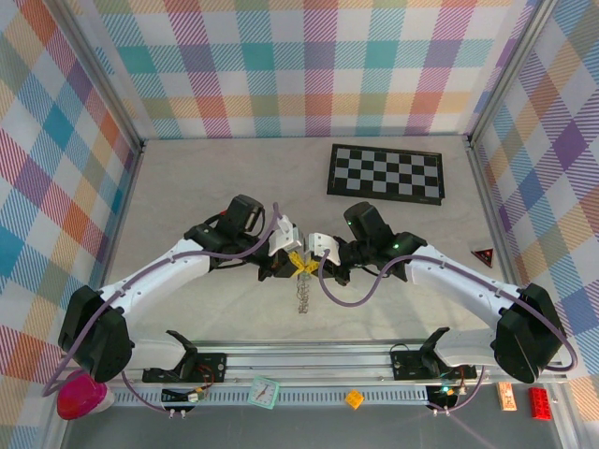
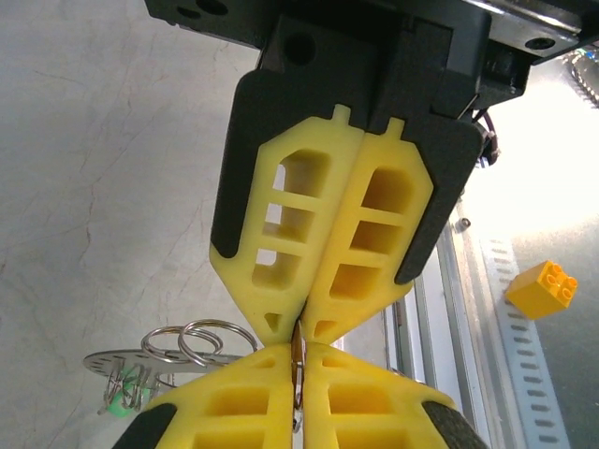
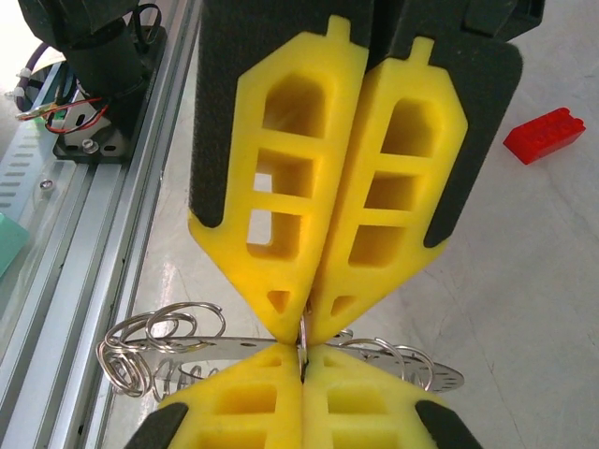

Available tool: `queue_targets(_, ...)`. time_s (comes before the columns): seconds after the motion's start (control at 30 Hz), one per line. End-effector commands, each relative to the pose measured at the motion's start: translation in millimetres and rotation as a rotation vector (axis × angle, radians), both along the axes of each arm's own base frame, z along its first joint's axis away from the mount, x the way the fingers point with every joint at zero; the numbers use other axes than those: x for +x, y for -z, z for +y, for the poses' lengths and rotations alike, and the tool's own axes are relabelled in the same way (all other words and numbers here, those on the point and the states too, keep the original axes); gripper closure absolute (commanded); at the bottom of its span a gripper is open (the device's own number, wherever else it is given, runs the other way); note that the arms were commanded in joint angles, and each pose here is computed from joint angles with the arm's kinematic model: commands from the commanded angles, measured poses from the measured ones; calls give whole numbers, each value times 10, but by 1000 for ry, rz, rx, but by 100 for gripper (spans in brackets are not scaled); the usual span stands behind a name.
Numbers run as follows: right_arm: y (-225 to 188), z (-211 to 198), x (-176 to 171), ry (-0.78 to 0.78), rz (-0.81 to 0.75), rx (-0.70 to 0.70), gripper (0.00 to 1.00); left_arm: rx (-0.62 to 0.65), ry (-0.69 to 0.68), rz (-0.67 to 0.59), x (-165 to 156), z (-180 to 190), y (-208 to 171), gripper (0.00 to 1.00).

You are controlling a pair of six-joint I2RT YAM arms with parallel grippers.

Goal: Put the keys on the keyring

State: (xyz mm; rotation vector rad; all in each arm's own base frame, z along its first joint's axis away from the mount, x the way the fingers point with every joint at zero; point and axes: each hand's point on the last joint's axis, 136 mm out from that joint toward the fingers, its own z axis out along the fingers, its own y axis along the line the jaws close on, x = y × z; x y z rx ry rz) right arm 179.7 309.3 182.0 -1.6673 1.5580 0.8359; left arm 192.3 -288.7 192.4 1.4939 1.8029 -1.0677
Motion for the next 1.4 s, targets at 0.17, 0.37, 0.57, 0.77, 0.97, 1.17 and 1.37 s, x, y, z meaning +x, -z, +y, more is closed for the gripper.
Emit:
queue_targets(0.17,-120,90,-36,-47,-9,58,100,-28,33,-19,31,-47,-144,100)
queue_targets(0.37,-131,63,27,18,15,64,85,1,-47,-41,146,-14,-136,100)
queue_targets(0.57,-169,-144,175,200,57,83,64,26,-522,59,587,194,-216,100)
queue_targets(0.77,-404,-217,257,388,169,182,64,-81,-1019,338,775,534,-448,100)
queue_targets(0.97,-605,-15,-20,394,358,230,69,26,-1291,700,611,713,-168,100)
queue_targets(1.17,-476,214,-300,385,454,204,69,173,-1459,908,507,774,-17,100)
queue_targets(1.37,-261,275,-180,486,477,193,63,142,-1525,1026,518,717,-42,100)
